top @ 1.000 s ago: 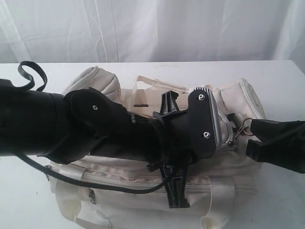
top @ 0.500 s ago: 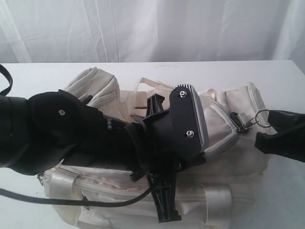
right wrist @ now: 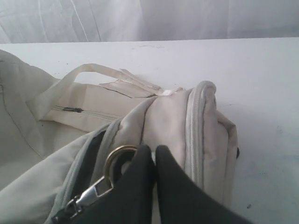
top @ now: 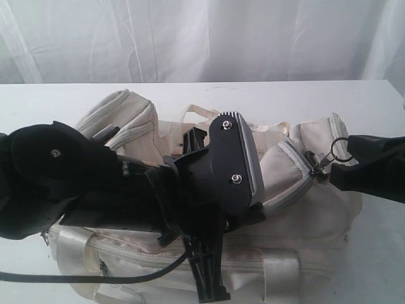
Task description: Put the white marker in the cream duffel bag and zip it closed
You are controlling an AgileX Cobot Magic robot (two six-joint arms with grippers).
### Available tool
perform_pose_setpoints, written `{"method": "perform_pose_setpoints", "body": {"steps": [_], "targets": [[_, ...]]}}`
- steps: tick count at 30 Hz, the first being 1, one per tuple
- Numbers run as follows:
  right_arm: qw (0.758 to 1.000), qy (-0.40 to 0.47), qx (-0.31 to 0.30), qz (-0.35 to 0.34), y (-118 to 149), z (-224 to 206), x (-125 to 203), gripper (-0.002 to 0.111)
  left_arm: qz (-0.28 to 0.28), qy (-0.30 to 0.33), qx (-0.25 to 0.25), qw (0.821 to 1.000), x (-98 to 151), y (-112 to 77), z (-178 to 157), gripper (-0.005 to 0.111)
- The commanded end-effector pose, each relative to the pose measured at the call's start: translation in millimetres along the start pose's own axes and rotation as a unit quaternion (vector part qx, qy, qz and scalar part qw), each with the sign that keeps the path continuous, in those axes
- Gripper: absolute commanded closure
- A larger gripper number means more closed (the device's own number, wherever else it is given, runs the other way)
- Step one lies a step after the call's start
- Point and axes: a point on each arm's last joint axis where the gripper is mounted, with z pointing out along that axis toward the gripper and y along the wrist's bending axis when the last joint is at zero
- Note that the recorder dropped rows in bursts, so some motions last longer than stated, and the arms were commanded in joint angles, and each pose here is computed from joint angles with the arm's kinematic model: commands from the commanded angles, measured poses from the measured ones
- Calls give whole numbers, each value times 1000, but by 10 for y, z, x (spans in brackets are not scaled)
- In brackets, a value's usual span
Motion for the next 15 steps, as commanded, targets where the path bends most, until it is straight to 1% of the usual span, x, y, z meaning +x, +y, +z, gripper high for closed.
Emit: {"method": "perform_pose_setpoints", "body": {"steps": [1, 5, 8, 15], "targets": [[999, -17, 35, -15, -51, 44, -126, 108, -11, -7, 41, 999, -5, -108, -33, 103], [999, -16, 29, -18, -26, 92, -189, 108, -22, -8, 45, 999, -9, -115, -38, 103], [1000, -9, 13, -19, 7, 112, -189, 108, -22, -9, 48, 999, -10, -120, -38, 103], [1000, -6, 2, -19, 27, 112, -182, 108, -22, -9, 47, 999, -10, -118, -38, 103]]}}
